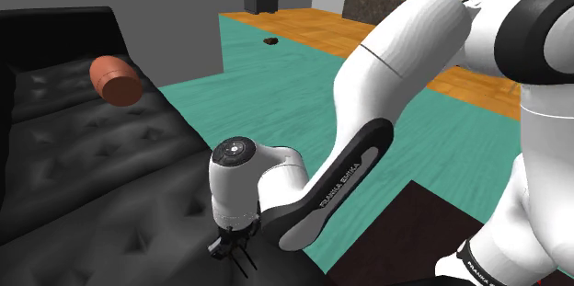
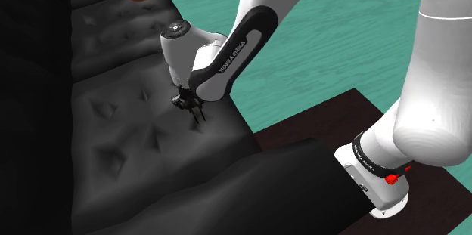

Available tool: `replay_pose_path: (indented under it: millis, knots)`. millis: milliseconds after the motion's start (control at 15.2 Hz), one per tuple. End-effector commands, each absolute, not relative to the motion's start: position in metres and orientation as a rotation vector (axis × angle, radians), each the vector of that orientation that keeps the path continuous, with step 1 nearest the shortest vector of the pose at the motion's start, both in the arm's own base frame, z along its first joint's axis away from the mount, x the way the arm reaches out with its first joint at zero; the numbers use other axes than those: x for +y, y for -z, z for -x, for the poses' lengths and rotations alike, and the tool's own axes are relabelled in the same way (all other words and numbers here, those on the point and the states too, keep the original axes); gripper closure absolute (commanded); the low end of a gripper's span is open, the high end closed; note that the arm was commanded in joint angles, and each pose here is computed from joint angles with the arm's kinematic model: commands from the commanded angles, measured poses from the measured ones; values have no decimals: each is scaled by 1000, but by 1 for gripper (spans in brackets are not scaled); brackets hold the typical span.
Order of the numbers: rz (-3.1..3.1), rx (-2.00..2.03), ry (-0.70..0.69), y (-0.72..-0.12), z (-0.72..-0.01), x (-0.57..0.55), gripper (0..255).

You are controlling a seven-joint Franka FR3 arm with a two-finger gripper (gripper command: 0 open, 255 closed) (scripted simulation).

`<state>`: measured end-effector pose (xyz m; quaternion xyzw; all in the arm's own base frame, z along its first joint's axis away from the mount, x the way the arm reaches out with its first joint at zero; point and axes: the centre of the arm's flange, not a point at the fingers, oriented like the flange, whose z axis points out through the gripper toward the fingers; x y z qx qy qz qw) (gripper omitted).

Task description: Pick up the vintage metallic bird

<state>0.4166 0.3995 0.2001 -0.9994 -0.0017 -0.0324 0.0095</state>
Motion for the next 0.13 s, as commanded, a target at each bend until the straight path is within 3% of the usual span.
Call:
replay_pose_path:
  millis: [0, 66]
  knots:
    - [3121, -5, 100, -206, -417, 399, 255]
    - [3121, -5, 101, -206, -417, 399, 255]
